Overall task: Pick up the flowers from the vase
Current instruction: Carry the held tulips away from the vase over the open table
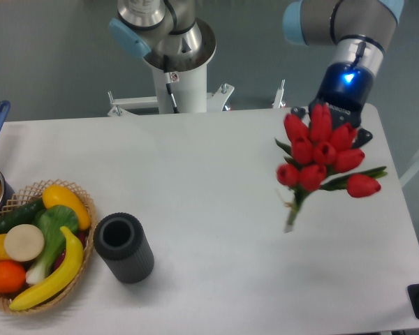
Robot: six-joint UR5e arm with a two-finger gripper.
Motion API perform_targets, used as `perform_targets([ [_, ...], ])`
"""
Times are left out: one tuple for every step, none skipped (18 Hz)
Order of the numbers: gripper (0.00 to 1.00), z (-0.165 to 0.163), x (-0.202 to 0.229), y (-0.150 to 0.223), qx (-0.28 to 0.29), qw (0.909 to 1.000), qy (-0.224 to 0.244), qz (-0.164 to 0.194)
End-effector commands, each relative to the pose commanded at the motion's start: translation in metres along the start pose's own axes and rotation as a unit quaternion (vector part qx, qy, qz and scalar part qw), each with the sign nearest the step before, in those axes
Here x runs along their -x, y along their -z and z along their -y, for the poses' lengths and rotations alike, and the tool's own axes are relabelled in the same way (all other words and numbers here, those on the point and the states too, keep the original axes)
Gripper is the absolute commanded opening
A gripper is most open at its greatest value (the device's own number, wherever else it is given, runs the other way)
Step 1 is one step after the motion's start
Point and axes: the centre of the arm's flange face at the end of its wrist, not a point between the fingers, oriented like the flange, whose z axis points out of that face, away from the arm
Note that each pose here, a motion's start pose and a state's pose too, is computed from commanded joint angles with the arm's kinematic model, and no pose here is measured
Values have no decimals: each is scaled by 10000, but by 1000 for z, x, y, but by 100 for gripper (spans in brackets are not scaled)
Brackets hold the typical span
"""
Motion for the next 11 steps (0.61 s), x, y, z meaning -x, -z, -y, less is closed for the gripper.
perform_targets([
  [0,-7,1,-1,385,9991,-48,150],
  [0,-9,0,-4,715,9971,-78,252],
  [0,-10,-4,-10,1049,9939,-122,323],
  [0,-11,-9,-16,1442,9887,-164,377],
  [0,-9,-15,-22,1746,9836,-214,408],
  [0,-7,-19,-27,1902,9806,-268,391],
  [0,-7,-19,-29,1973,9791,-281,398],
  [0,-8,-17,-30,2061,9772,-279,415],
  [0,-9,-15,-29,2183,9746,-271,433],
  [0,-5,-18,-33,2310,9716,-322,393],
  [0,0,-21,-40,2455,9681,-384,311],
])
